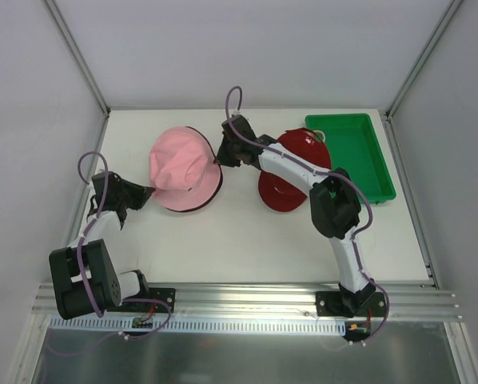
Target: Stack the hats
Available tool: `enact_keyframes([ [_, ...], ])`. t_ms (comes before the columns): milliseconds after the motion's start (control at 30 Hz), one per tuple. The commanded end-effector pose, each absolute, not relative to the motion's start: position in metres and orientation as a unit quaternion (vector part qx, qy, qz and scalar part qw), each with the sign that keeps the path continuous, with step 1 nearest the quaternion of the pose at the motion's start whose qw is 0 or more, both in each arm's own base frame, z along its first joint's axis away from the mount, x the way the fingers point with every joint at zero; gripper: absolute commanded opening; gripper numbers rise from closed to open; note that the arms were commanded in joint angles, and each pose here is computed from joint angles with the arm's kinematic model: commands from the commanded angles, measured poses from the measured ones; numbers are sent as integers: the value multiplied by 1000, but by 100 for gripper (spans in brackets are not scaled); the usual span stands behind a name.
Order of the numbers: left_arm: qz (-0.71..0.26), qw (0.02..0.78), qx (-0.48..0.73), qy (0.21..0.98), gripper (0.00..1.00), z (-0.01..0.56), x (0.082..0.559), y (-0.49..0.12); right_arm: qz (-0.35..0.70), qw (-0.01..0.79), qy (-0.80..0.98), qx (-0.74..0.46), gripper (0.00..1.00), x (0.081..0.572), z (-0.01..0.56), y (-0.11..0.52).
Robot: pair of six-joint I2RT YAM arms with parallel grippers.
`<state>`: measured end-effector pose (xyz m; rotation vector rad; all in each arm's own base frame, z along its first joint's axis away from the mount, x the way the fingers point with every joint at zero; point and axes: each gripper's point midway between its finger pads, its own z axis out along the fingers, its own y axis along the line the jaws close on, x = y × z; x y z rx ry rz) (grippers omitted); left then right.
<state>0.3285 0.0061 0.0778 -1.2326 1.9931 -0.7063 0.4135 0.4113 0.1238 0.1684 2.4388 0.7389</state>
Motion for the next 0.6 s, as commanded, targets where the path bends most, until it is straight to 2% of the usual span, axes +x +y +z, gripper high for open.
enact_keyframes([
  [0,-172,262,-521,794,0,20,280,16,133,213,968,19,0,393,49,356],
  [333,-171,280,-506,798,2,37,287,19,104,190,976,-22,0,387,18,348],
  [567,-161,260,-511,803,17,24,279,18,110,195,974,-42,0,391,24,350],
])
